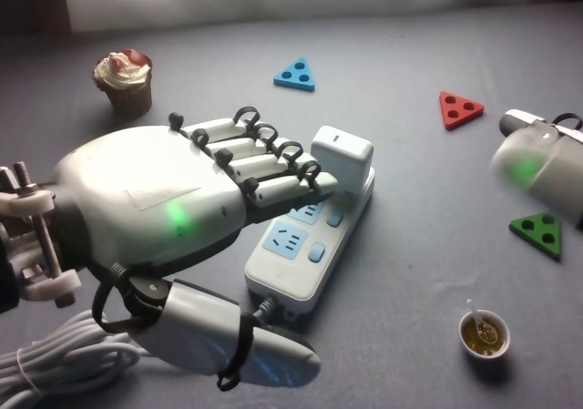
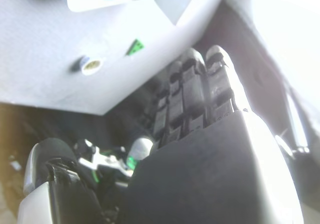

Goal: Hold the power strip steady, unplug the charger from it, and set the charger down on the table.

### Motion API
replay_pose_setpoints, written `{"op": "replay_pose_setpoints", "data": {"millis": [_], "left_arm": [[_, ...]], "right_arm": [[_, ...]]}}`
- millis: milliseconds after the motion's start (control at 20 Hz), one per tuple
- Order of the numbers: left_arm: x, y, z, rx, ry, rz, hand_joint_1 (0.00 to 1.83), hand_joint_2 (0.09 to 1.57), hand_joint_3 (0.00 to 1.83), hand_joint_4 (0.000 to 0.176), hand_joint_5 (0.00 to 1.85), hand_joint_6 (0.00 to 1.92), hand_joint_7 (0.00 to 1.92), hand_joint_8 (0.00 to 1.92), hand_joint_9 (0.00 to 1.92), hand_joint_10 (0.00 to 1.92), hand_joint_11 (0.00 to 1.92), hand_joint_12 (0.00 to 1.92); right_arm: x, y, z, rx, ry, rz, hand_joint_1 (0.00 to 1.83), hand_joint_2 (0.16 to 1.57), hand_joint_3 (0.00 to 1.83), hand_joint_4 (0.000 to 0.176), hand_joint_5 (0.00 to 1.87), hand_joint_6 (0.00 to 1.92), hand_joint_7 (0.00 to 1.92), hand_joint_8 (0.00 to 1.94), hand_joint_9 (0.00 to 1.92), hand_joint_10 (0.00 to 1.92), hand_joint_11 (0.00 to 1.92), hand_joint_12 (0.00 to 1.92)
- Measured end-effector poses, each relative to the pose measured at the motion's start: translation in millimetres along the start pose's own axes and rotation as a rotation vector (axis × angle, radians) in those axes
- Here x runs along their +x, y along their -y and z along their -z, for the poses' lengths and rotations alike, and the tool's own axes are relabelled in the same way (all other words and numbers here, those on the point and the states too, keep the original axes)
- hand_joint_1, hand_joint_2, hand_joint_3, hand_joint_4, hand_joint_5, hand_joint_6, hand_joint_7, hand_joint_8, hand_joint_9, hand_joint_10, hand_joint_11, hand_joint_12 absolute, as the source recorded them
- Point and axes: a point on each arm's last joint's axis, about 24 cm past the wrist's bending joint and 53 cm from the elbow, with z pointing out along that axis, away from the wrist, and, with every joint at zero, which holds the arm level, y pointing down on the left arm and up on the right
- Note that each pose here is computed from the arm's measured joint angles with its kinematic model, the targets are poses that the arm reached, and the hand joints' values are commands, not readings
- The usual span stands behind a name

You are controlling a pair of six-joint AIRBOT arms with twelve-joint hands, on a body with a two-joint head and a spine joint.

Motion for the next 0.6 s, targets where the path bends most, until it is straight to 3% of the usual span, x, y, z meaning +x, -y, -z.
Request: {"op": "replay_pose_setpoints", "data": {"millis": [300, 400, 450, 600], "left_arm": [[16.1, -6.2, -12, -0.027, -0.074, 0.032, 0.0, 0.9, 0.01, 0.0, 0.13, 0.01, 0.14, 0.01, 0.11, 0.01, 0.02, 0.15], [24.2, -10.0, -16, -0.041, -0.103, 0.059, 0.0, 0.91, 0.01, 0.0, 0.13, 0.01, 0.15, 0.01, 0.12, 0.01, 0.03, 0.15], [29.2, -12.4, -19, -0.049, -0.12, 0.06, 0.0, 0.92, 0.02, 0.0, 0.14, 0.01, 0.15, 0.01, 0.12, 0.01, 0.03, 0.15], [38.6, -18.1, -27, -0.058, -0.155, 0.061, 0.0, 0.91, 0.01, 0.0, 0.14, 0.01, 0.15, 0.01, 0.12, 0.01, 0.04, 0.15]], "right_arm": [[-1, 1.1, -1, -0.002, 0.002, 0.001, 0.12, 0.91, 0.0, 0.0, 0.07, 0.0, 0.09, 0.0, 0.08, 0.0, 0.0, 0.19], [-2, 2.8, -2, -0.001, 0.004, 0.002, 0.28, 0.93, 0.01, 0.0, 0.06, 0.0, 0.09, 0.0, 0.1, 0.01, 0.02, 0.19], [-3, 3.3, -3, -0.001, 0.004, 0.005, 0.43, 0.94, 0.01, 0.0, 0.06, 0.0, 0.09, 0.0, 0.1, 0.01, 0.02, 0.19], [-10, 0.3, -9, -0.018, 0.02, 0.01, 0.64, 0.97, 0.01, 0.0, 0.06, 0.0, 0.1, 0.0, 0.12, 0.01, 0.05, 0.21]]}}
